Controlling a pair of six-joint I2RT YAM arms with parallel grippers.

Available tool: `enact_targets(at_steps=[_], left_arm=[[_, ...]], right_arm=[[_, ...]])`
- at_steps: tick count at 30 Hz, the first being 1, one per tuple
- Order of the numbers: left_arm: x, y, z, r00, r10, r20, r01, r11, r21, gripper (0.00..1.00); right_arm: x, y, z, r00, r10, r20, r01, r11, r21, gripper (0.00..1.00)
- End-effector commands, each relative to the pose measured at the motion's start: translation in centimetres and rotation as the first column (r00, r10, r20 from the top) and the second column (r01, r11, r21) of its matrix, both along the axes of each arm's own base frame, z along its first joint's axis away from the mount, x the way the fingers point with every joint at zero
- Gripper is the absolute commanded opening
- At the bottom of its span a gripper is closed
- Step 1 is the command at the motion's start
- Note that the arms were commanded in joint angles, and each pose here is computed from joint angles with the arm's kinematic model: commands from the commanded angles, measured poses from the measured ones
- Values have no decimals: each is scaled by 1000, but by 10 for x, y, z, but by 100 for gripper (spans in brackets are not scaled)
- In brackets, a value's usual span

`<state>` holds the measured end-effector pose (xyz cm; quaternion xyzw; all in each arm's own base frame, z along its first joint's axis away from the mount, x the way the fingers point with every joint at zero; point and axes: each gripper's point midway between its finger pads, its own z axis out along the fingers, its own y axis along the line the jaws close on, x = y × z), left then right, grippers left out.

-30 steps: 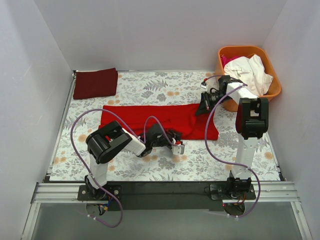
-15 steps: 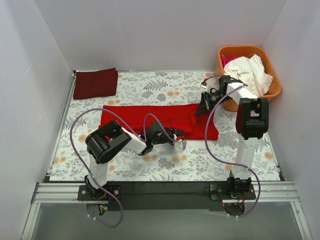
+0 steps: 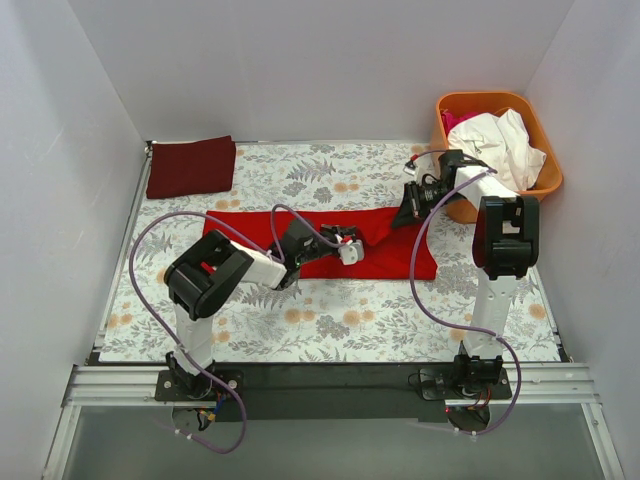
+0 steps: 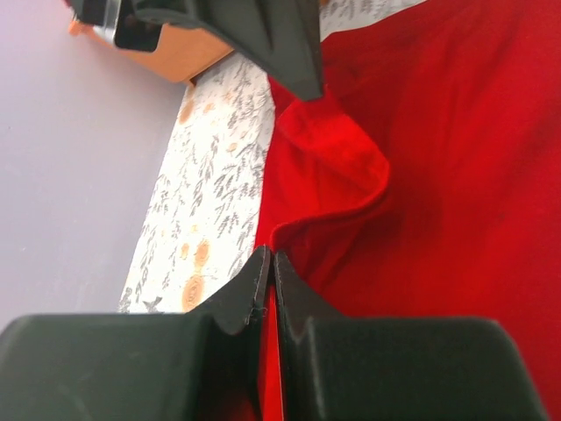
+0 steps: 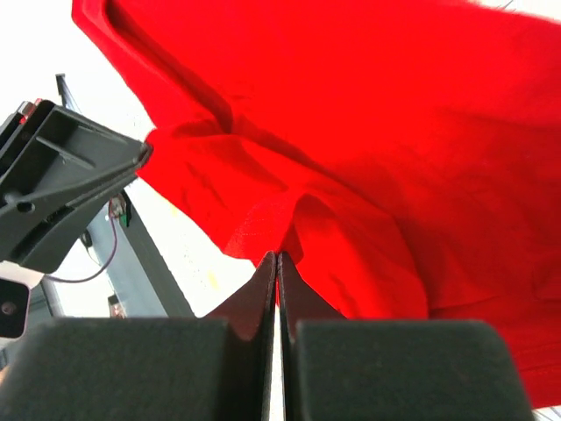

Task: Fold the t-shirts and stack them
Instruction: Fold the tshirt

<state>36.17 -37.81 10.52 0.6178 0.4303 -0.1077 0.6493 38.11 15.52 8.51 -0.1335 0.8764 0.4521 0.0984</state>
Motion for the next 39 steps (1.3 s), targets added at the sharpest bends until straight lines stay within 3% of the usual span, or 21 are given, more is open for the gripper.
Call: enact_targets(at_steps=[1,15,18,19,21,22,26,27,29,30,32,33,35,36,37,38,39], left_arm=[[20,4,19,998,39,42,-37,998,-55,0],[57,12,-4,994,101,50,-99,994,-49,0],[63,14,-8,992,123,41,-122,992,-35,7],[66,14,-5,990,133,40,-131,991,-40,21],[73,19,-2,985,173,-11,-173,984,-41,29],[77,22,-1,980,195,-40,-197,980,-43,30],[99,43,32,937,289,-198,-312,945,-95,34],[100,57,25,895,314,-316,-354,932,-74,34],[104,70,55,856,324,-402,-393,914,-100,34],[100,88,44,781,351,-517,-440,897,-55,34],[95,112,65,725,340,-599,-463,885,-57,35],[83,123,61,643,353,-679,-482,876,-1,35],[68,145,66,565,322,-760,-448,893,45,36],[48,156,58,466,334,-819,-422,898,126,36],[36,162,56,432,309,-847,-380,914,140,37],[22,185,47,335,328,-883,-378,906,193,38],[16,194,45,305,332,-893,-372,905,209,40]], right_arm=[[12,-10,15,998,-58,37,57,998,20,1],[32,-10,11,986,-153,62,153,988,8,2],[34,-10,16,984,-159,77,159,987,13,21],[35,-8,20,984,-157,86,156,988,17,30],[34,-7,25,983,-152,103,150,988,20,37],[33,-6,28,983,-145,114,144,989,22,46],[24,-6,49,976,-134,173,132,991,27,47],[21,-7,52,975,-133,179,131,991,27,47],[13,-8,55,969,-106,222,104,994,19,45],[11,-8,55,969,-100,228,99,995,18,44],[3,-7,55,966,-79,248,81,997,4,41],[0,-7,55,964,-71,255,75,997,-4,40],[-10,-4,51,964,-44,263,53,998,-26,40],[-13,-1,51,964,-34,265,44,999,-30,40],[-18,2,48,963,-17,268,32,998,-50,38],[-22,4,44,964,-3,267,21,998,-64,38],[-25,5,42,959,22,281,2,996,-84,37]])
